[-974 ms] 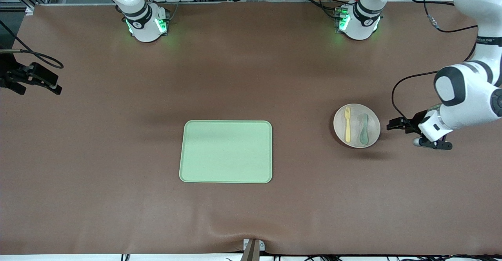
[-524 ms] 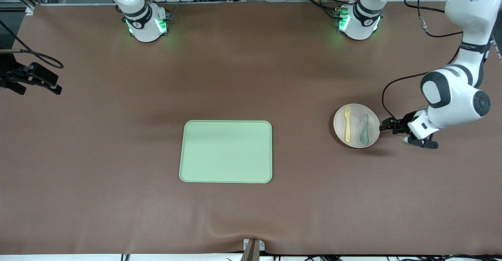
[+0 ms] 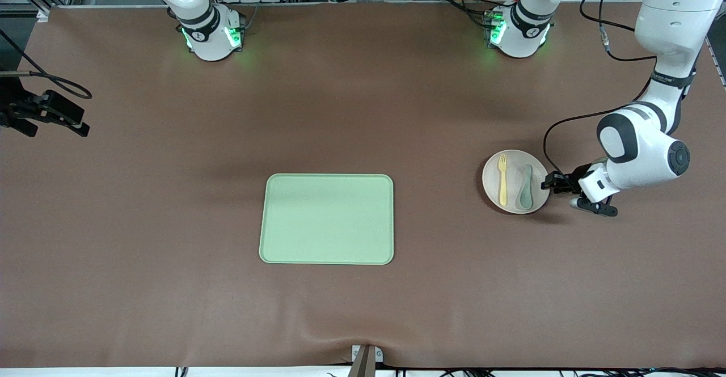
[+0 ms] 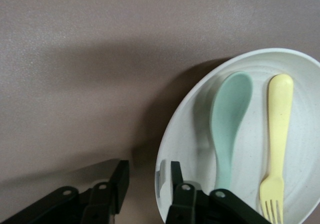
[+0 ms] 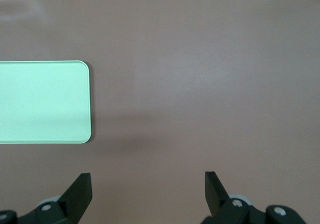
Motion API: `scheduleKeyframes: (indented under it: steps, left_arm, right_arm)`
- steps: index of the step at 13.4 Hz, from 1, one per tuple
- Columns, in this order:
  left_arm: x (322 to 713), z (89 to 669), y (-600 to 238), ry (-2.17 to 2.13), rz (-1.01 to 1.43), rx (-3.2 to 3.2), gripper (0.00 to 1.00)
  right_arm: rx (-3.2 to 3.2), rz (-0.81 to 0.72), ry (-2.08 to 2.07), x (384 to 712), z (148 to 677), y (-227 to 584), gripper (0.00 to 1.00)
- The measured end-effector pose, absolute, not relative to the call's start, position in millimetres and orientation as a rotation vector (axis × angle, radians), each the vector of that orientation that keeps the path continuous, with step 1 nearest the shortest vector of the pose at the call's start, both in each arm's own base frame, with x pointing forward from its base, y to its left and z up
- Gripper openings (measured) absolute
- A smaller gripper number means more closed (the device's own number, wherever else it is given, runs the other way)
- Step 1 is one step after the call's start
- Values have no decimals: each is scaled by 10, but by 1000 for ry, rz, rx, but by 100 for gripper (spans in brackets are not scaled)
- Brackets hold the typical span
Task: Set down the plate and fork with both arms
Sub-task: 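Grasp the white plate rim with the left gripper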
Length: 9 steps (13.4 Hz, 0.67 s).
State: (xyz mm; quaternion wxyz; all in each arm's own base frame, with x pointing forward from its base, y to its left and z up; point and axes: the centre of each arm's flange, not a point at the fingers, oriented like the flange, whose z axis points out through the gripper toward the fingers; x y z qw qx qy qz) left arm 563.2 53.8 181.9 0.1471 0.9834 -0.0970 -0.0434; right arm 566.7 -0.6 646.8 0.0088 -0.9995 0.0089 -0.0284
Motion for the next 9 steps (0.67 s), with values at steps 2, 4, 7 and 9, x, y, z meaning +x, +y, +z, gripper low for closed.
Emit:
scheduleKeyframes:
  steps: [2,4,7,9]
  left_arm:
    - [5625,1790,529,-338,-123,2820,37]
    - [5619,1758,521,-371,-125,2813,30]
    - [5646,1777,462,-393,-119,2806,10]
    - [5712,1865,421,-409,-98,2804,6]
  right_arm:
    - [-3123,-89,28,5667,6468,-6,100]
    - [-3123,-89,28,5667,6468,-6,100]
    - [-3123,-88,28,5667,6468,-6,100]
    - [-3123,-88,28,5667,6467,-7,100]
